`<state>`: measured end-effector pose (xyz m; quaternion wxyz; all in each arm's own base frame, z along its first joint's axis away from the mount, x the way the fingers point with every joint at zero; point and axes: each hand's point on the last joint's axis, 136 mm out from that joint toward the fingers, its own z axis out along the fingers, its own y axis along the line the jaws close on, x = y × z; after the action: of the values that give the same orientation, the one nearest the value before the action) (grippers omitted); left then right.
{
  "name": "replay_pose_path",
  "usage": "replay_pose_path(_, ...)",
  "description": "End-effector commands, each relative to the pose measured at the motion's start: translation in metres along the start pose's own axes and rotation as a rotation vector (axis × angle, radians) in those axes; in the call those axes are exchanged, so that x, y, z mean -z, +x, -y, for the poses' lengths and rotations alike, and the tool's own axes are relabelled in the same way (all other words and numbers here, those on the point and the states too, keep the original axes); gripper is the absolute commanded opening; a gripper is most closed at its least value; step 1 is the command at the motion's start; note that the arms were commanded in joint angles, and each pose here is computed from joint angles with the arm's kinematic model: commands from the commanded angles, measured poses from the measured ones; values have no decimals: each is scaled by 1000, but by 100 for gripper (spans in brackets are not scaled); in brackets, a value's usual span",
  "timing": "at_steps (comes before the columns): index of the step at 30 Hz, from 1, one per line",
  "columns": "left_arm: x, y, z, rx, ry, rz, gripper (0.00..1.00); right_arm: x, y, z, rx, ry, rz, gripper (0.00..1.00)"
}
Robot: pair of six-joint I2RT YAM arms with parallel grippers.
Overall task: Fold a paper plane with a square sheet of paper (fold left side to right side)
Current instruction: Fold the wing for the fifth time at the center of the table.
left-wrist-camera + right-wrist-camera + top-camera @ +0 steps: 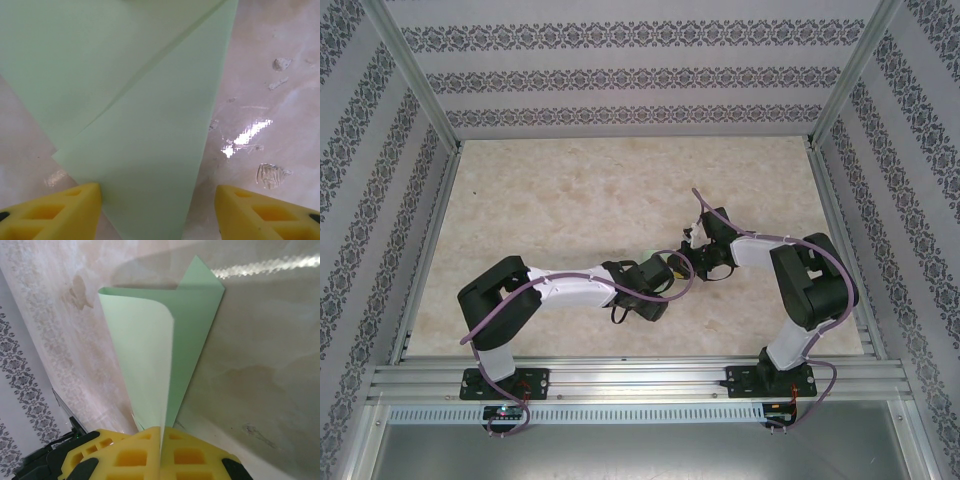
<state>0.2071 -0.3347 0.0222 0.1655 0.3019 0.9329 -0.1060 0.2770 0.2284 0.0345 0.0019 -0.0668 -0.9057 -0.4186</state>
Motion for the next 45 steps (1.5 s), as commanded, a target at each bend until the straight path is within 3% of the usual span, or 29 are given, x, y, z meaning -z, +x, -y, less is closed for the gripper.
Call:
replay_pose_path(1,-2,2,7,-2,-6,-12,60,1,-6,0,11,6,5,5)
replay_pose_path(18,12,-7,8,-32,-76,14,59,0,-8,4,2,31,5,5)
replay_pose_path(27,16,-3,11,-67,-164,23,65,3,-6,-2,-42,12,-4,5)
replay_pose_path(45,2,9,2,-129,-328,-8,60,3,-1,-1,-122,21,-44,4)
